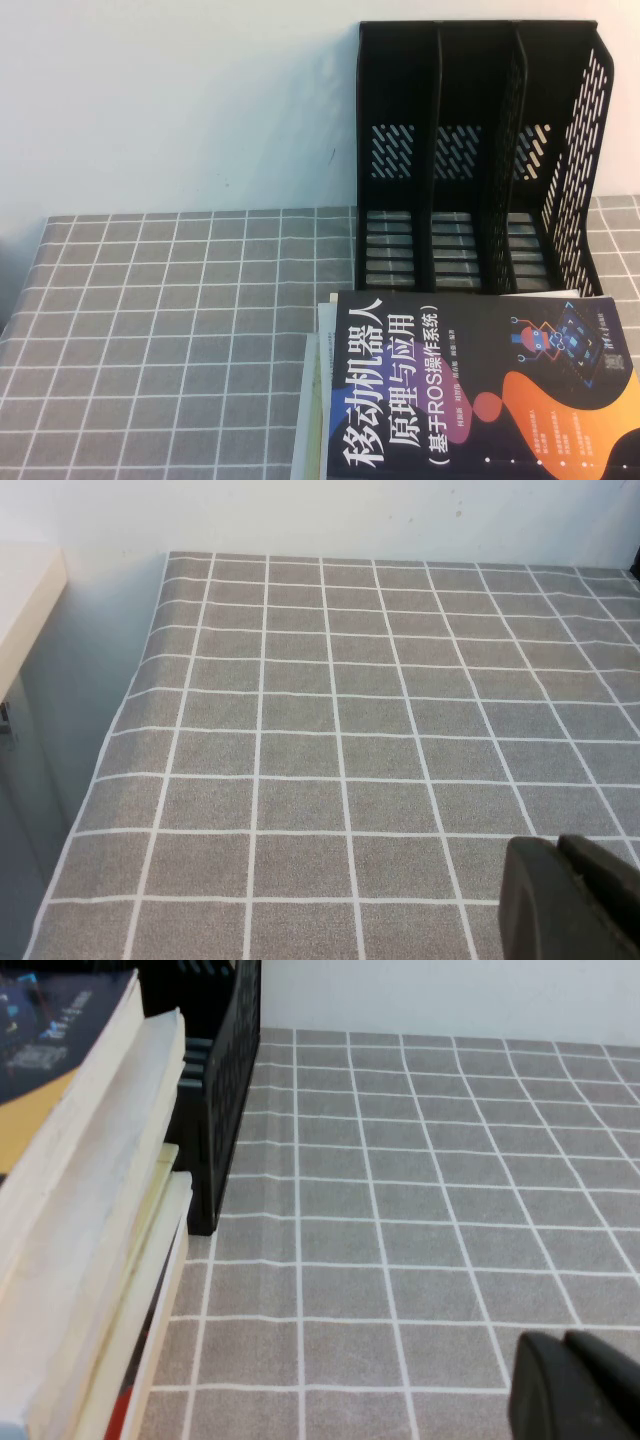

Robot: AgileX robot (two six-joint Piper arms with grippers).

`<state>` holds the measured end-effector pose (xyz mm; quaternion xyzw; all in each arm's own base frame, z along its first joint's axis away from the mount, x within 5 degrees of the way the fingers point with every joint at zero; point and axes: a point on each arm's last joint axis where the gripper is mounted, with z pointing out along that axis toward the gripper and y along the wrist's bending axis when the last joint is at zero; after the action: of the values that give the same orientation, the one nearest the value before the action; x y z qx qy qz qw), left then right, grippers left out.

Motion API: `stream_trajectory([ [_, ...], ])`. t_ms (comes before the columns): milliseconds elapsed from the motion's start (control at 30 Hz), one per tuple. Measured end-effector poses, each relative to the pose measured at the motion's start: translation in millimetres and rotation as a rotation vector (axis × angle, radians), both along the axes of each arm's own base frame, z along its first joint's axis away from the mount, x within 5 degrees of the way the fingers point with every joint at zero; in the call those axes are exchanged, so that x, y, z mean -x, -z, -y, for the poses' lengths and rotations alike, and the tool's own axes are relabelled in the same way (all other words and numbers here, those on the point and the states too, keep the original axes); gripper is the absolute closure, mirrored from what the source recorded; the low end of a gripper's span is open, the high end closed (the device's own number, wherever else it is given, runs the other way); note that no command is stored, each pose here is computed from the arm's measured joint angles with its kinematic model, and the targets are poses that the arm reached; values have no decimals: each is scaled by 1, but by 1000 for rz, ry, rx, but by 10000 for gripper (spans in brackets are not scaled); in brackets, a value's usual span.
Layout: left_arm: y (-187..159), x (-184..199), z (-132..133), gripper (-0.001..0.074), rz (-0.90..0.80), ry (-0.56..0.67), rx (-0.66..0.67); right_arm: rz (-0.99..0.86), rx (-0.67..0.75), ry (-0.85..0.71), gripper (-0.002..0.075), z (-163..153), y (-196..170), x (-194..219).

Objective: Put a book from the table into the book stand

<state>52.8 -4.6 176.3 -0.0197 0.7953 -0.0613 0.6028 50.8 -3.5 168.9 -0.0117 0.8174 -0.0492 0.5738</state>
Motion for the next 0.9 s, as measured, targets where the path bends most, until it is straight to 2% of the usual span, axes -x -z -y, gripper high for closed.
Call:
stream_trajectory([
  [500,0,0,0,738,0,0,0,0,0,0,729,0,0,0],
  [900,-6,-2,0,738,78,-4,5,0,0,0,729,0,0,0],
])
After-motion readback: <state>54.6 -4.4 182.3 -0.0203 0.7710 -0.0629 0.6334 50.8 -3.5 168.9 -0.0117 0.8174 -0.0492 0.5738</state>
